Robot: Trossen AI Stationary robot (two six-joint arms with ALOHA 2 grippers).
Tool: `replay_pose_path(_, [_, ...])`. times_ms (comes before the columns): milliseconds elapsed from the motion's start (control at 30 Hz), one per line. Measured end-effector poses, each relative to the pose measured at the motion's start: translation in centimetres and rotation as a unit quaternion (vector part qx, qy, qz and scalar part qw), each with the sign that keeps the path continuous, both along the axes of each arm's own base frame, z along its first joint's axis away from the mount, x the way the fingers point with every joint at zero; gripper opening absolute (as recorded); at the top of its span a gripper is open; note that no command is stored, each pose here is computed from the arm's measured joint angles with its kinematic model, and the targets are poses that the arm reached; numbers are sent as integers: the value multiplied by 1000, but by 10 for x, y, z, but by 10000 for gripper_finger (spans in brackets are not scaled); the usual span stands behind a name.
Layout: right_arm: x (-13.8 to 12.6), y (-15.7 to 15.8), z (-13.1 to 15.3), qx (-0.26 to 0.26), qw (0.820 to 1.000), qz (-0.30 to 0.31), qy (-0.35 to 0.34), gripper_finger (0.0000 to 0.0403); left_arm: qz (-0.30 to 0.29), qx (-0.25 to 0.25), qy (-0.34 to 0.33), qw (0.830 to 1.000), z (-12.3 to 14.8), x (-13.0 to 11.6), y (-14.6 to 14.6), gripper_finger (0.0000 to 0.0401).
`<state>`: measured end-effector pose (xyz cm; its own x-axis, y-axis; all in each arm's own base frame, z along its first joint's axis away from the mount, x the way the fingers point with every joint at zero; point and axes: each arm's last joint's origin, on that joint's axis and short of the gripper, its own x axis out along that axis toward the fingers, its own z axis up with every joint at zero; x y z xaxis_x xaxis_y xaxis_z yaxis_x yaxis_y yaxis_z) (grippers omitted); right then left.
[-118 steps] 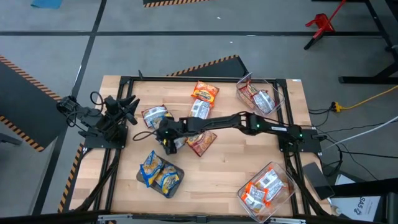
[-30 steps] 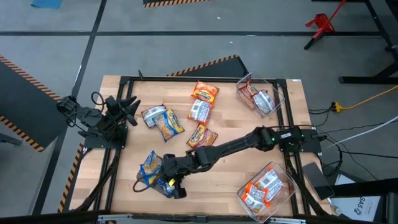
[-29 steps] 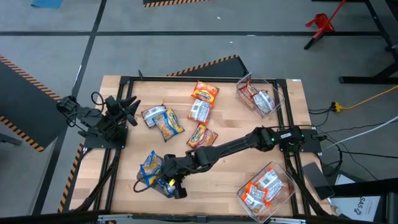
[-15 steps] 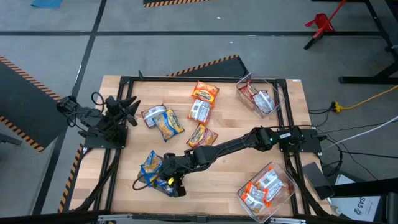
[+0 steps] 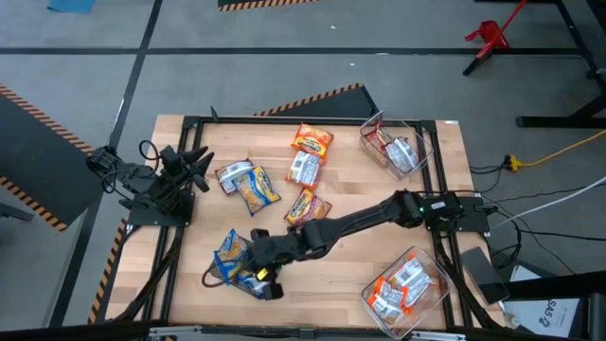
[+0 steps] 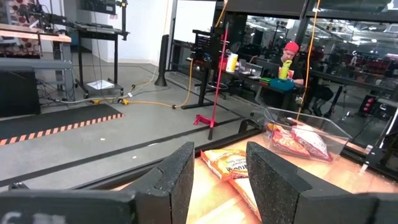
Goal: Sort Maruchan noodles
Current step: Put the blue noodle pack into the black bin
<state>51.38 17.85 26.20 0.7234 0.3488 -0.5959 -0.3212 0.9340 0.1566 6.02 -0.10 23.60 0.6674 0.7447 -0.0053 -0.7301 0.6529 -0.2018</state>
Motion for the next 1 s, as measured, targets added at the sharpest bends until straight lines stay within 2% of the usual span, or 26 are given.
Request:
replay_pose_path(67, [-1, 3, -10, -4, 1000, -1, 21, 25, 0, 0, 0, 1000, 0, 0, 0, 140])
replay_pose_path(133, [-2, 2, -19, -10, 999, -6, 30, 9, 0, 1, 2, 1000, 0, 0, 0, 140])
replay_pose_path(300, [-3, -5, -42, -33, 997, -38, 62, 28, 0, 1, 3, 1000, 0, 0, 0, 140])
replay_pose_path(533, [-3, -12, -75, -32, 996, -39, 77, 3, 0, 2, 3, 1000, -1, 0, 0, 140])
replay_pose_path(667, [-3, -16, -83, -27, 996, -42, 77, 9, 0, 4, 7, 1000, -1, 0, 0, 140])
replay_pose_path(800, [0, -21, -75, -24, 996, -44, 74, 16, 0, 6, 12, 1000, -2, 0, 0, 140])
replay_pose_path(1000, [10, -22, -16, -10, 999, -30, 3, 9, 0, 6, 11, 1000, -2, 0, 0, 140])
